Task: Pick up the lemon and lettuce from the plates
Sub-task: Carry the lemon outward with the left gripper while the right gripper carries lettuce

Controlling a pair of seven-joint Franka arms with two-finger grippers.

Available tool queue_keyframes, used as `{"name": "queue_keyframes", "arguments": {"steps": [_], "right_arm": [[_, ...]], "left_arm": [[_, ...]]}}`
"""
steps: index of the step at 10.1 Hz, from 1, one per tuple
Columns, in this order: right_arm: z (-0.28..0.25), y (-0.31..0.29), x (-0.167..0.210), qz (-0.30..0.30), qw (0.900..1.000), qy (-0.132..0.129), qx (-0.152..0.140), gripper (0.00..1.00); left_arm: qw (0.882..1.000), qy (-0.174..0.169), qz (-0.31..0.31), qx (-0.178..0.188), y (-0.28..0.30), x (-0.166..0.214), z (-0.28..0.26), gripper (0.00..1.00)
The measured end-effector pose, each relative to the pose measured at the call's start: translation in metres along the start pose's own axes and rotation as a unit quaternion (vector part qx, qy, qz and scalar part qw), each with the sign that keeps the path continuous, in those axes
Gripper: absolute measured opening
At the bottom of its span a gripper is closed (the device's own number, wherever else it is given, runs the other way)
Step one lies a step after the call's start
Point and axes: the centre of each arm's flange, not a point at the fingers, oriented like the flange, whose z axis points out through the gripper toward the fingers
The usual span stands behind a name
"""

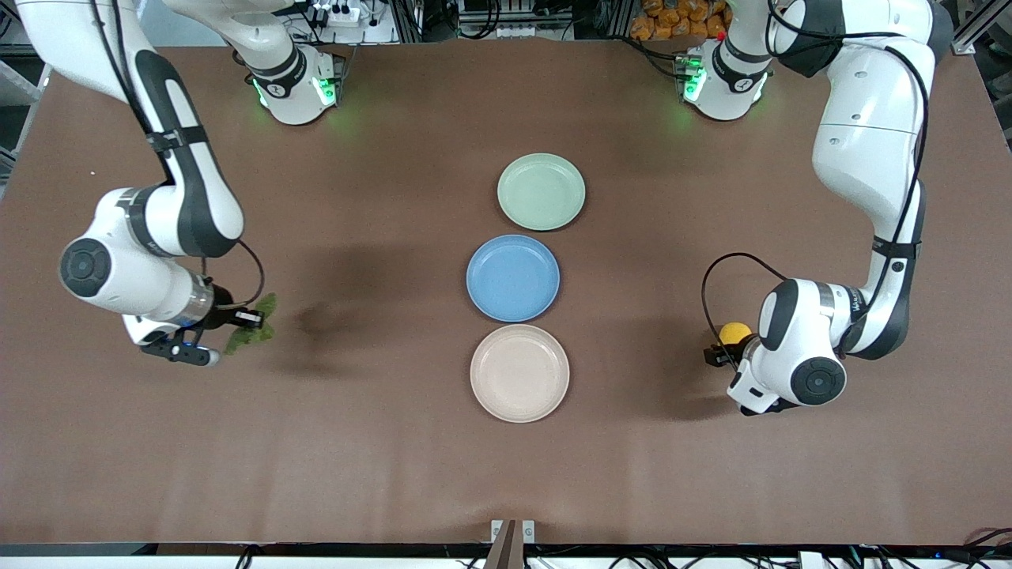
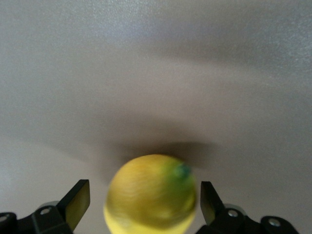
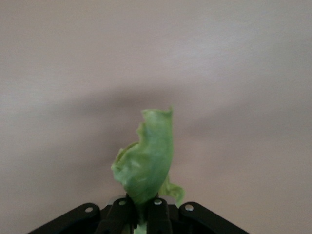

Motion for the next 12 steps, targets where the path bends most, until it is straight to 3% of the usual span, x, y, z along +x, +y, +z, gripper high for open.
{"name": "queue_keyframes", "arguments": {"steps": [3,5,11,12], "right_arm": [[0.002,0.036,0.006,-0.022,1.000,0.001,-0.005,0.14],[0.014,0.050,0.013,-0.011,1.000,-0.001,-0.006,0.22],[0.017,0.068,0.020,0.003,1.000,-0.002,-0.006,1.00],[0.015,0.067,0.017,0.002,1.000,-0.004,-0.006,1.00]], "left_arm": [[1.000,0.007,0.000,0.001,-0.001,0.000,-0.012,1.00],[1.000,0.005,0.001,0.010,-0.005,-0.006,-0.027,1.00],[0.999,0.042,0.033,0.007,-0.037,-0.015,-0.097,1.00],[0.998,0.047,0.031,0.005,-0.048,-0.019,-0.114,1.00]]}}
